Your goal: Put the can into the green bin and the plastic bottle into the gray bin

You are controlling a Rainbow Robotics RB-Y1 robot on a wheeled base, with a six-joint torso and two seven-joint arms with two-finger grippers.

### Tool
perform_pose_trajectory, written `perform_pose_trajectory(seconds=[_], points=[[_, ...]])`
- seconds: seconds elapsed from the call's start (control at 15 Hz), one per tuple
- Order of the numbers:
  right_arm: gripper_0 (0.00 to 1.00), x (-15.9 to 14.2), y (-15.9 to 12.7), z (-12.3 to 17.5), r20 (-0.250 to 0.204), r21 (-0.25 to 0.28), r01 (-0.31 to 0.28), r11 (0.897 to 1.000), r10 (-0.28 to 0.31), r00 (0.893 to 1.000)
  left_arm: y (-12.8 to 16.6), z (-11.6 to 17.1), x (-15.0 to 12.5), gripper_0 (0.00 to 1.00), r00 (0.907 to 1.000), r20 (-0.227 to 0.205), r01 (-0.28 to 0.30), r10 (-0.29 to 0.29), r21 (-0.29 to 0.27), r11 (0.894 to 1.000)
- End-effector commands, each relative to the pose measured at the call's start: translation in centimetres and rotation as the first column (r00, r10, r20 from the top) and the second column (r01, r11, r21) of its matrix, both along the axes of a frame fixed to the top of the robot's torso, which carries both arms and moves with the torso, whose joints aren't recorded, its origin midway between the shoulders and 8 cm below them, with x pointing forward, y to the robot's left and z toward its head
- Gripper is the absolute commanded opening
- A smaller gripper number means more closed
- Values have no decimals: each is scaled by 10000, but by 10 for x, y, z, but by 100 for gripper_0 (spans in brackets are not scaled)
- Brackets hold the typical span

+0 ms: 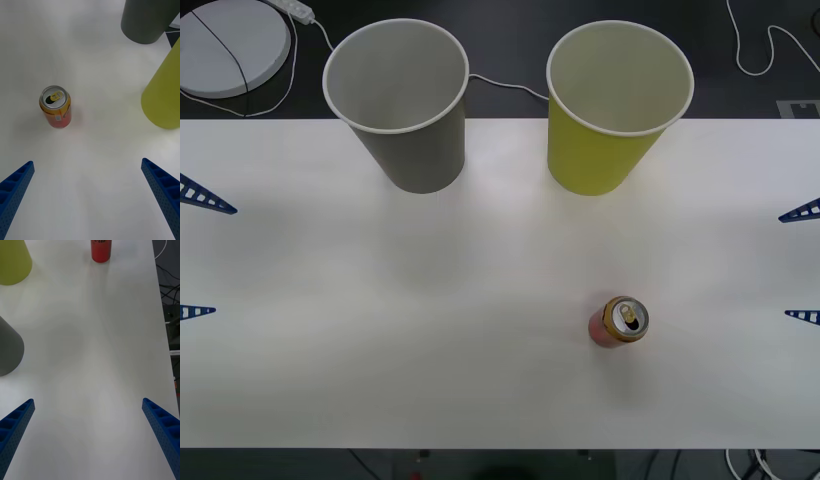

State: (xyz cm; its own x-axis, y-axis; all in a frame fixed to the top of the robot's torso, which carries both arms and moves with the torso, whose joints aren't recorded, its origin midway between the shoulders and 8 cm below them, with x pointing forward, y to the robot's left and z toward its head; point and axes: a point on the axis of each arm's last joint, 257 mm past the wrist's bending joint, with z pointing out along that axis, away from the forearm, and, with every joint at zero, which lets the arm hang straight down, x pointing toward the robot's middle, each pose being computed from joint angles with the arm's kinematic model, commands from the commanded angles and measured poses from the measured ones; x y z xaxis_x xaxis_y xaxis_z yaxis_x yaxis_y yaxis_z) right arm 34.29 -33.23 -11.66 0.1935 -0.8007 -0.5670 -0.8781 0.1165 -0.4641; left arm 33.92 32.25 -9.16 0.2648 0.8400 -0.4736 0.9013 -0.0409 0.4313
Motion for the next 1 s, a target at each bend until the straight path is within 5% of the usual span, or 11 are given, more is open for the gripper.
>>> perform_pose_trajectory(seconds=[0.07,0.47,0.6,1.0], points=[[100,0,0,0,0,0,0,10000,0,10000,0,0,0,100,10000,0,-1,1,1,10000],[100,0,-2,-2,-15,15,-26,10000,26,10000,0,0,0,100,10000,0,-1,1,1,10000],[100,-1,-4,-10,-269,375,-47,9993,57,9996,0,0,0,100,10000,0,-1,1,1,10000],[100,1,-12,-36,175,687,-1114,9914,1104,9937,0,0,0,100,10000,0,-1,1,1,10000]])
